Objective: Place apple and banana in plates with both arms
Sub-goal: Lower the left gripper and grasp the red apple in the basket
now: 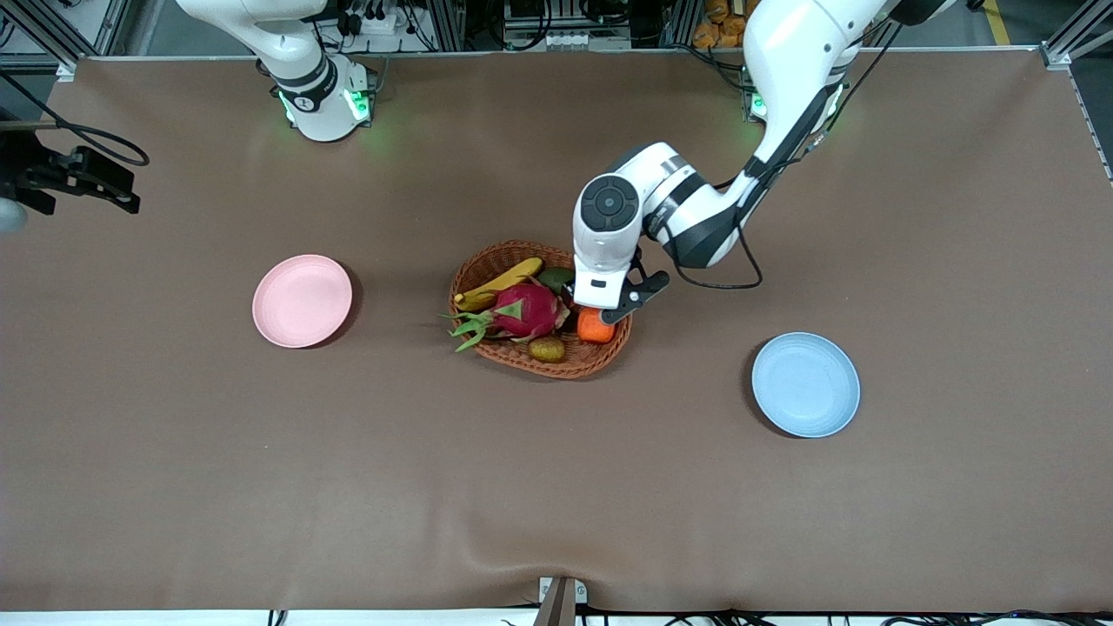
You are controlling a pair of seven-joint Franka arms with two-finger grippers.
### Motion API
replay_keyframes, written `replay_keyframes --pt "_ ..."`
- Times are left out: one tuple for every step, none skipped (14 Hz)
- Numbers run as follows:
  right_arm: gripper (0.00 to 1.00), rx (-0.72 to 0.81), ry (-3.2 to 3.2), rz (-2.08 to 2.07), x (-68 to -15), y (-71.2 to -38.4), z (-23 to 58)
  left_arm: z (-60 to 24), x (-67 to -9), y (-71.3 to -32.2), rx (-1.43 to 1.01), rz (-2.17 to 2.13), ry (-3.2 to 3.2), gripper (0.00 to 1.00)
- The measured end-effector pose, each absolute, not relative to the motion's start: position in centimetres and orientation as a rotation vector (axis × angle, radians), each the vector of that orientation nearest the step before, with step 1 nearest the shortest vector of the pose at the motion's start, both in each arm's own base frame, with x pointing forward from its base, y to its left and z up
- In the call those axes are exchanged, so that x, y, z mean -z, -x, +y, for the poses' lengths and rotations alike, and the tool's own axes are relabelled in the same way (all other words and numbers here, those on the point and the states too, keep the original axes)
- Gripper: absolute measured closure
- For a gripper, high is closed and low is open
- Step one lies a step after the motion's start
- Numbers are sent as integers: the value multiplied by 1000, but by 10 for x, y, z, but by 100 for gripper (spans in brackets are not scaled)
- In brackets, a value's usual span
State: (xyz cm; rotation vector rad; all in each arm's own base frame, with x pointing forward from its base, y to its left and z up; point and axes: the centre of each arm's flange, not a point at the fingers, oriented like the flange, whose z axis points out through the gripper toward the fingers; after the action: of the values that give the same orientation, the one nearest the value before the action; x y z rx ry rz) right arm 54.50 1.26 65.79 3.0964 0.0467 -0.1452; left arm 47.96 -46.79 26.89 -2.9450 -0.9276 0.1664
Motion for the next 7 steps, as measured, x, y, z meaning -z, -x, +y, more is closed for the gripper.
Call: replay_keyframes --pt "0 148 -3096 46 -657 -546 13 -469 -264 -478 -172 -925 2945 0" --pt "0 148 -3096 46 -657 -546 12 -470 -261 -478 -174 -924 2946 0" --pt "0 147 -3096 45 -658 -546 12 -471 -259 -478 -176 -925 2947 0" --pt "0 145 -3096 45 -658 -546 12 -471 -258 -478 -174 -928 2952 0" --pt "0 144 -3096 45 -658 -546 12 -472 -257 -478 -173 -929 2958 0" --pt "0 144 -3096 45 -658 -546 12 -473 -255 -478 -175 -928 2959 0" --pt "0 144 -3096 45 -659 -546 12 -474 -253 -477 -178 -927 2958 0"
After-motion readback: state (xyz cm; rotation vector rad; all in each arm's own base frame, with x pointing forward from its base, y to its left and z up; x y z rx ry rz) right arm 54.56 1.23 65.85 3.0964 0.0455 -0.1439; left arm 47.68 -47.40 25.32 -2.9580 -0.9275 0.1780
